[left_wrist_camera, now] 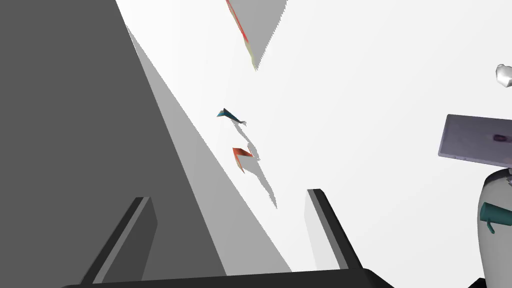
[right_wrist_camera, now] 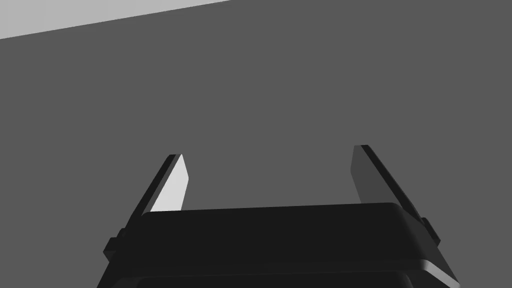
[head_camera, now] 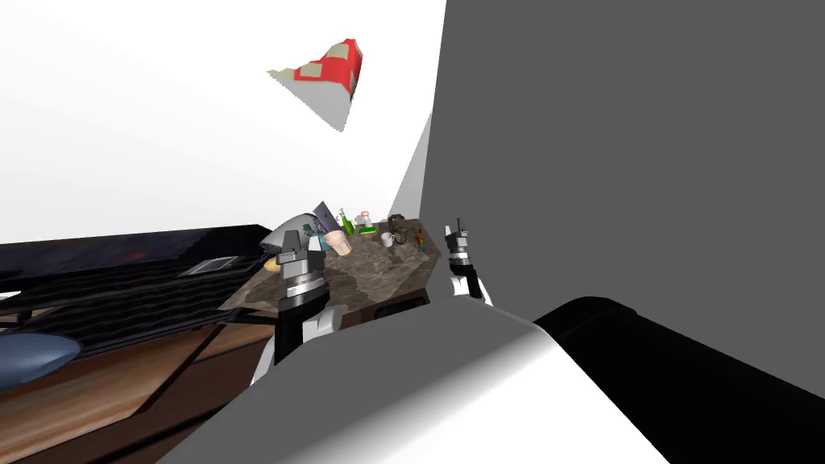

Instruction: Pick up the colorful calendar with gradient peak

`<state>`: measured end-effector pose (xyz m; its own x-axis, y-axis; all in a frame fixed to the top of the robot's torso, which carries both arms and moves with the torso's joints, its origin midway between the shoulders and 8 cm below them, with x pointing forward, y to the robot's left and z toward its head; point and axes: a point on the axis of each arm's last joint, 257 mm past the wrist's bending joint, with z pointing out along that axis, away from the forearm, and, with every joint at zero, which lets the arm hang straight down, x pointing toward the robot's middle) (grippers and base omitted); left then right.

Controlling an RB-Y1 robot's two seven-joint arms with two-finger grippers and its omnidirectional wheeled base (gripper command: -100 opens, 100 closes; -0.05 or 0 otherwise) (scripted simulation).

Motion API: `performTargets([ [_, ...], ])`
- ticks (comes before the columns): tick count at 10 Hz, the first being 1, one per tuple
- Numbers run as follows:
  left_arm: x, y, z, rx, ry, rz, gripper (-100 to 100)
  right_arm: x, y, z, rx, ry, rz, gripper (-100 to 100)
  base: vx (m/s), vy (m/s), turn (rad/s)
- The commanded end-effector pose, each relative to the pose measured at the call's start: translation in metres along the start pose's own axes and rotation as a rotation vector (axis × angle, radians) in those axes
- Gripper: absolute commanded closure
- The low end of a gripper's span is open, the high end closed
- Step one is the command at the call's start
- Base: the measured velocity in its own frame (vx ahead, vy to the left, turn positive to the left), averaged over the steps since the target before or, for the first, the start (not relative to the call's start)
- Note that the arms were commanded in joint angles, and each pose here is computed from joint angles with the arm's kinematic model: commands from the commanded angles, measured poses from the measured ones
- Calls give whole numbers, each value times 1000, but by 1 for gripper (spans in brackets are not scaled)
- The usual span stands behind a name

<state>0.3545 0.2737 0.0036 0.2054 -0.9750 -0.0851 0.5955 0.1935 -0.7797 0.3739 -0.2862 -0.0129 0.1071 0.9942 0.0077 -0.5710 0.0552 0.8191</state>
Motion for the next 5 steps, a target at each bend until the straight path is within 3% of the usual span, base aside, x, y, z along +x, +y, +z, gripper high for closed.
performTargets([
  [1,0,0,0,0,0,0,0,6,-12,-3,32,40,-27,-100,-57,16,71],
  [5,0,0,0,0,0,0,0,18,-42,-13,110,117,-84,-100,-91,12,73],
])
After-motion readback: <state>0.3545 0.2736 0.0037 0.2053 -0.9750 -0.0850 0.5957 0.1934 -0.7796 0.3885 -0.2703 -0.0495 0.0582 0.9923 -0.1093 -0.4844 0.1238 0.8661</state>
